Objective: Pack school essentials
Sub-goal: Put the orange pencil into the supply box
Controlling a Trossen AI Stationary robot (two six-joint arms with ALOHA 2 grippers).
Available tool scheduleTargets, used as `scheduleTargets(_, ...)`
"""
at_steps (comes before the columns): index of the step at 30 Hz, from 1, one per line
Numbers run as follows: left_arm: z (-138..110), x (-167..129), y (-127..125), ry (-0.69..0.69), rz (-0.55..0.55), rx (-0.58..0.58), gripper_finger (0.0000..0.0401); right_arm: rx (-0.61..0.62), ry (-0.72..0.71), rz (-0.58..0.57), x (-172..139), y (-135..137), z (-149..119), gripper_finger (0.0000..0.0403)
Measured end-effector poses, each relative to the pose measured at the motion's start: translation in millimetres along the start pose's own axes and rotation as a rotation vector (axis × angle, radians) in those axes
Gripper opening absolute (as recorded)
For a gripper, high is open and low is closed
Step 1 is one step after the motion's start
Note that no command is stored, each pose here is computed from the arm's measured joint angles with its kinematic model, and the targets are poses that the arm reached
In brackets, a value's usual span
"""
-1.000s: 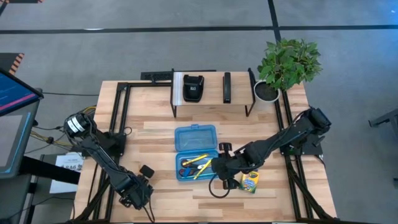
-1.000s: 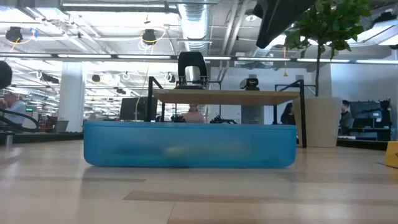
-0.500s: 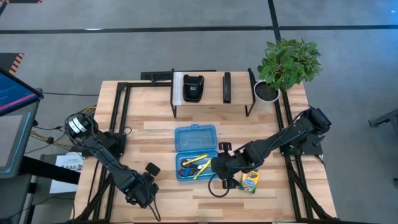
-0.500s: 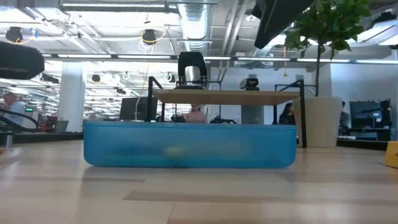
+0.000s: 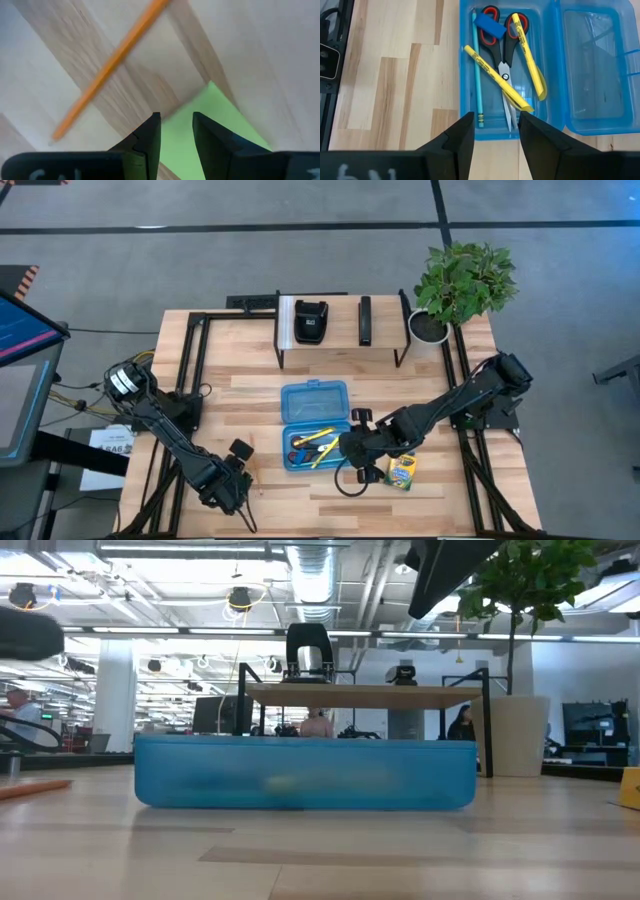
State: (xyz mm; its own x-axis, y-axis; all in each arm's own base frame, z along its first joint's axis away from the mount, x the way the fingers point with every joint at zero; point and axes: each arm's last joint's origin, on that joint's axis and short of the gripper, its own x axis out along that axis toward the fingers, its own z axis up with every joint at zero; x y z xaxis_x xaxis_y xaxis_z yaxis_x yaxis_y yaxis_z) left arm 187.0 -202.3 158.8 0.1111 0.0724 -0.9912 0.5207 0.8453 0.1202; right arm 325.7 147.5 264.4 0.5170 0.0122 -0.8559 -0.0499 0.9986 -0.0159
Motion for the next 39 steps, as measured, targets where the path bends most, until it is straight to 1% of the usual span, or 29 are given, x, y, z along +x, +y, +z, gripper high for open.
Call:
scheduleTargets(3,8.7,-8.7,0.8,-0.056,0.049,0.035,0.0100,0.000,-0.001,0.000,0.0,0.1,0.0,0.0173)
scheduleTargets(7,17.9,-15.5,4.4,-0.125,0.139,0.127,0.0100,0.001,-0.005,0.002,0.0,0.2,0.5,0.0172)
scheduleTargets(8,19.6,-15.3,6.7,-0.134,0.146,0.148,0.0100,0.001,-0.008,0.003,0.0,0.4,0.7,0.0172)
scheduleTargets(14,30.8,-12.0,36.1,-0.159,0.158,0.188,0.0100,0.002,-0.011,0.004,0.0,0.5,1.0,0.0172)
scheduleTargets(16,35.2,-11.1,45.8,-0.182,0.140,0.204,0.0100,0.002,-0.011,0.004,0.0,0.4,1.1,0.0173)
scheduleTargets(19,39.3,-5.2,58.6,-0.179,0.103,0.227,0.0100,0.002,-0.011,0.004,0.0,0.5,1.1,0.0171)
scheduleTargets(23,42.4,10.2,70.7,-0.128,0.083,0.260,0.0100,0.000,-0.011,0.004,0.0,0.5,1.1,0.0169)
scheduleTargets(27,45.7,25.9,81.8,-0.096,0.057,0.268,0.0100,0.001,-0.014,0.004,0.3,0.0,1.5,0.0170)
scheduleTargets(34,48.6,31.6,91.0,-0.104,0.046,0.275,0.0100,0.001,-0.013,0.004,0.5,0.0,1.5,0.0169)
scheduleTargets(39,47.9,32.0,90.9,-0.106,-0.006,0.276,0.0100,0.001,-0.013,0.004,0.5,0.0,1.4,0.0169)
